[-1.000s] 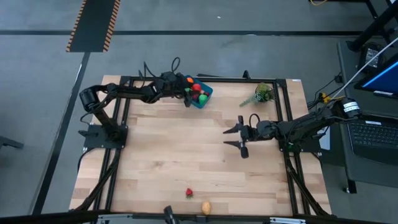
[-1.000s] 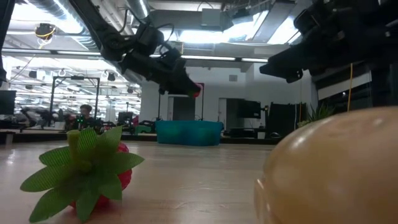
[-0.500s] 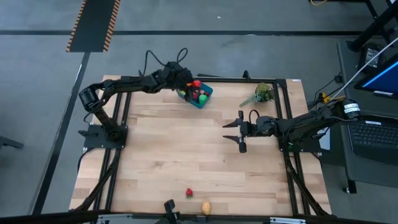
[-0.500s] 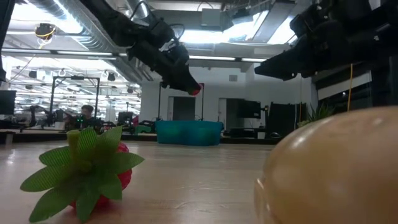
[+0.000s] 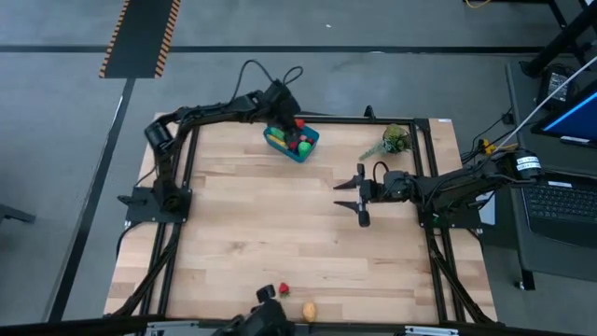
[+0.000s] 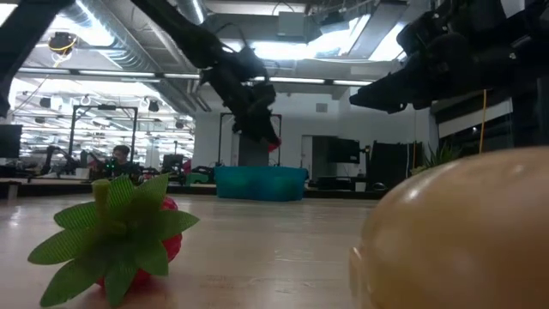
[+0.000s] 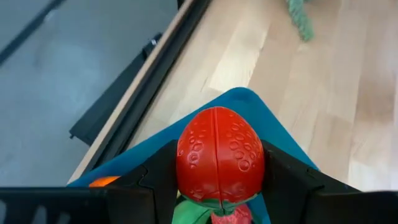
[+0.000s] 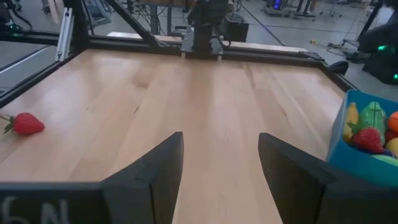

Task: Pick and placing Produce into tupperware
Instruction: Put the red strawberry into the blue bin

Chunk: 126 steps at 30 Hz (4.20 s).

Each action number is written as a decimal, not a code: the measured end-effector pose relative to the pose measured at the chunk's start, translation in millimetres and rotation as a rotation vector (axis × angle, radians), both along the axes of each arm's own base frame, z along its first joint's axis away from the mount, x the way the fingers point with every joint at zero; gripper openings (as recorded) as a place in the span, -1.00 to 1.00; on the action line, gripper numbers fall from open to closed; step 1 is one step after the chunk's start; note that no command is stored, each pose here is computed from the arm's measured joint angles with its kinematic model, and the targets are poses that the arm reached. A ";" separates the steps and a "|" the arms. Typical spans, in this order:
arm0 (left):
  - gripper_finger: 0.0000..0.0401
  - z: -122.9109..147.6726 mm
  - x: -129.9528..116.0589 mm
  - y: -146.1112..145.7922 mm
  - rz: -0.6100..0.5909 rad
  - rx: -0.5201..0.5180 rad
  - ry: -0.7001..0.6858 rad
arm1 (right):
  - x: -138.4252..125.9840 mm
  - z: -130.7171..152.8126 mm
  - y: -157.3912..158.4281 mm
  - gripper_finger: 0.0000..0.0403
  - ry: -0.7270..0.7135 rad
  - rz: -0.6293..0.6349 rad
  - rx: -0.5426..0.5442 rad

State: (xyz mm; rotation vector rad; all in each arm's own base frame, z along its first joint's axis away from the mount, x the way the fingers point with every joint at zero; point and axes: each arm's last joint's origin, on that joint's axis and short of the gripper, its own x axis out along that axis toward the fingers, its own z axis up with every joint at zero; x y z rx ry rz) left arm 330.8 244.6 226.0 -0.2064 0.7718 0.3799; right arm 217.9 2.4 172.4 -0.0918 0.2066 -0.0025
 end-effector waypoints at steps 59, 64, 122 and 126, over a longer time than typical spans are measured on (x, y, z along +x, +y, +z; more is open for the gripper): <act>0.36 -7.5 38.2 4.8 -0.084 -0.116 0.273 | -2.2 -8.6 0.2 0.04 0.092 -0.004 0.030; 0.38 30.4 26.1 -5.7 -0.062 -0.082 0.232 | -2.2 -8.5 0.2 0.04 0.090 -0.004 0.032; 0.36 -54.7 -181.0 -237.2 -0.347 -0.019 -0.557 | -0.4 -1.7 -0.1 0.04 0.017 -0.024 0.081; 0.36 -53.5 -180.7 -237.2 -0.349 -0.015 -0.569 | -0.4 -1.7 -0.1 0.04 0.017 -0.024 0.082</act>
